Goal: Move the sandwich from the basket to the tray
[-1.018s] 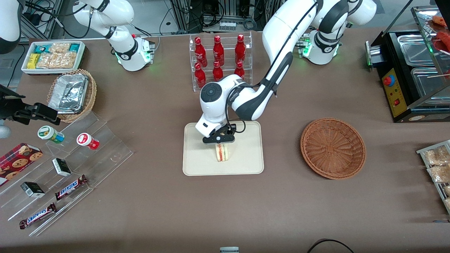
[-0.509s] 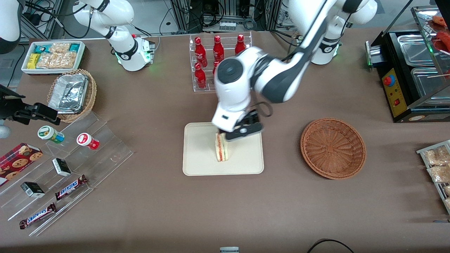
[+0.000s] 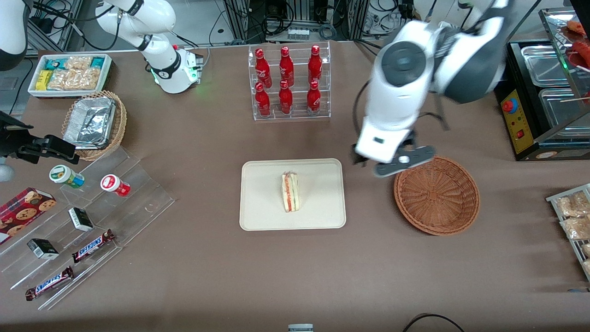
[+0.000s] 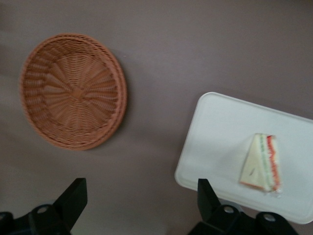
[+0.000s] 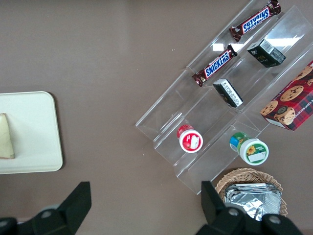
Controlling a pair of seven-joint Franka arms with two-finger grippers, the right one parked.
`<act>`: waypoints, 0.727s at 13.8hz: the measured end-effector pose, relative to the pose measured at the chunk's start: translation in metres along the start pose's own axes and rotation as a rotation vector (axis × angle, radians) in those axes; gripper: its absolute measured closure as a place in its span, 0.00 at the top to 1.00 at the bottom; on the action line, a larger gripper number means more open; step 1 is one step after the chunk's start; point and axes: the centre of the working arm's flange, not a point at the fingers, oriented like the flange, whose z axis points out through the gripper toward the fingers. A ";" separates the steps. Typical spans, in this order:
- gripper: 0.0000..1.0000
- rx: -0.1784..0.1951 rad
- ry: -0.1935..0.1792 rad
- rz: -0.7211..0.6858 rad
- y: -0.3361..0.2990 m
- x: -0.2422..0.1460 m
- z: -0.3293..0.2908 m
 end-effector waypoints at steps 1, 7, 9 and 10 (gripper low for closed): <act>1.00 0.002 -0.010 0.018 -0.023 0.008 -0.006; 1.00 -0.025 -0.080 0.137 -0.159 0.050 -0.030; 1.00 -0.066 -0.093 0.176 -0.206 0.059 -0.034; 1.00 -0.079 -0.102 0.195 -0.230 0.062 -0.035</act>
